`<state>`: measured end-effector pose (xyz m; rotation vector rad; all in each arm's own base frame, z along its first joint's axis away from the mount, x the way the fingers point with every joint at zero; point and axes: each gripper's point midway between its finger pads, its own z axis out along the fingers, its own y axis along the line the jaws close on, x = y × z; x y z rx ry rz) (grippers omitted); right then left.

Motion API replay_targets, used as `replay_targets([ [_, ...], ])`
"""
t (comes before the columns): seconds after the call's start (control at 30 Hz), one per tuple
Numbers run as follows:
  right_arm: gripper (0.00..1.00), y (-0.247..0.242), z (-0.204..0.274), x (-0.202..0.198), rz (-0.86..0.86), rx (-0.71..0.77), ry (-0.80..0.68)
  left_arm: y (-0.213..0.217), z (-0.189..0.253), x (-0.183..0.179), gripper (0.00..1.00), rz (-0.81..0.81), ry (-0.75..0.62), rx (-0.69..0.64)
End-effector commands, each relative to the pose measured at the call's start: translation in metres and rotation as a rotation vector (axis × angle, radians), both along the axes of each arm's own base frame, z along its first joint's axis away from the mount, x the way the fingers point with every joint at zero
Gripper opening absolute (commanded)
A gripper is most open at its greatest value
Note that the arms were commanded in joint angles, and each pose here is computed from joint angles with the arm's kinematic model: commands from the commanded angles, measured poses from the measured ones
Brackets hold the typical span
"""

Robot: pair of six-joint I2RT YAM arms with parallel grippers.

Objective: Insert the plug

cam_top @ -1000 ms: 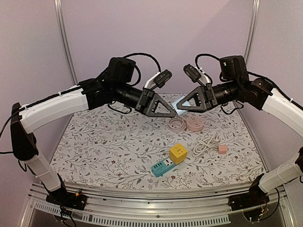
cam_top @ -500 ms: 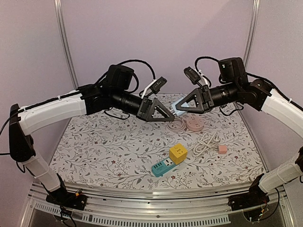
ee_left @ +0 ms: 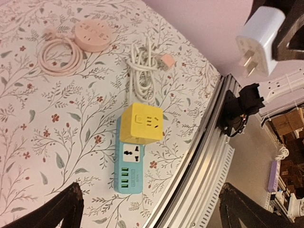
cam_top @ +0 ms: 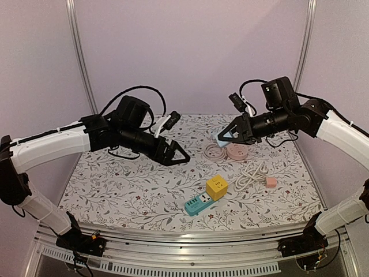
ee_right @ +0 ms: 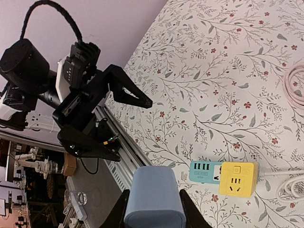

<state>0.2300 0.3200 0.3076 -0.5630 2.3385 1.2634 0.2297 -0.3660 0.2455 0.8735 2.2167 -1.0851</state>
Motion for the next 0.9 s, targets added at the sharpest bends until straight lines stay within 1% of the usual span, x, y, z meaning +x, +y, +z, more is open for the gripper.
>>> replay_targets([
  [0.0,0.0,-0.022,-0.033,0.021,-0.187,-0.151,0.024,0.026,-0.051,0.002,0.99,0.058,-0.047,0.222],
  [0.1,0.0,-0.031,-0.041,0.025,-0.25,-0.184,0.046,0.024,-0.069,-0.004,0.99,0.049,-0.08,0.294],
  [0.2,0.0,-0.035,-0.049,0.021,-0.264,-0.201,0.074,0.013,-0.092,-0.018,1.0,0.008,-0.107,0.367],
  [0.3,0.0,-0.041,-0.06,0.016,-0.269,-0.236,0.103,0.004,-0.116,-0.024,1.0,-0.017,-0.118,0.429],
  [0.4,0.0,-0.05,-0.068,0.015,-0.301,-0.271,0.116,-0.005,-0.133,-0.028,0.99,-0.036,-0.146,0.477],
  [0.53,0.0,-0.057,-0.07,0.013,-0.336,-0.28,0.128,-0.015,-0.15,-0.027,0.97,-0.047,-0.199,0.547],
  [0.63,0.0,-0.06,-0.073,0.012,-0.36,-0.281,0.145,-0.022,-0.163,-0.026,0.94,-0.055,-0.205,0.571],
  [0.7,0.0,-0.063,-0.074,0.011,-0.376,-0.285,0.153,-0.027,-0.171,-0.027,0.9,-0.066,-0.198,0.581],
  [0.87,0.0,-0.074,-0.08,0.01,-0.432,-0.31,0.168,-0.037,-0.188,-0.032,0.83,-0.098,-0.176,0.594],
])
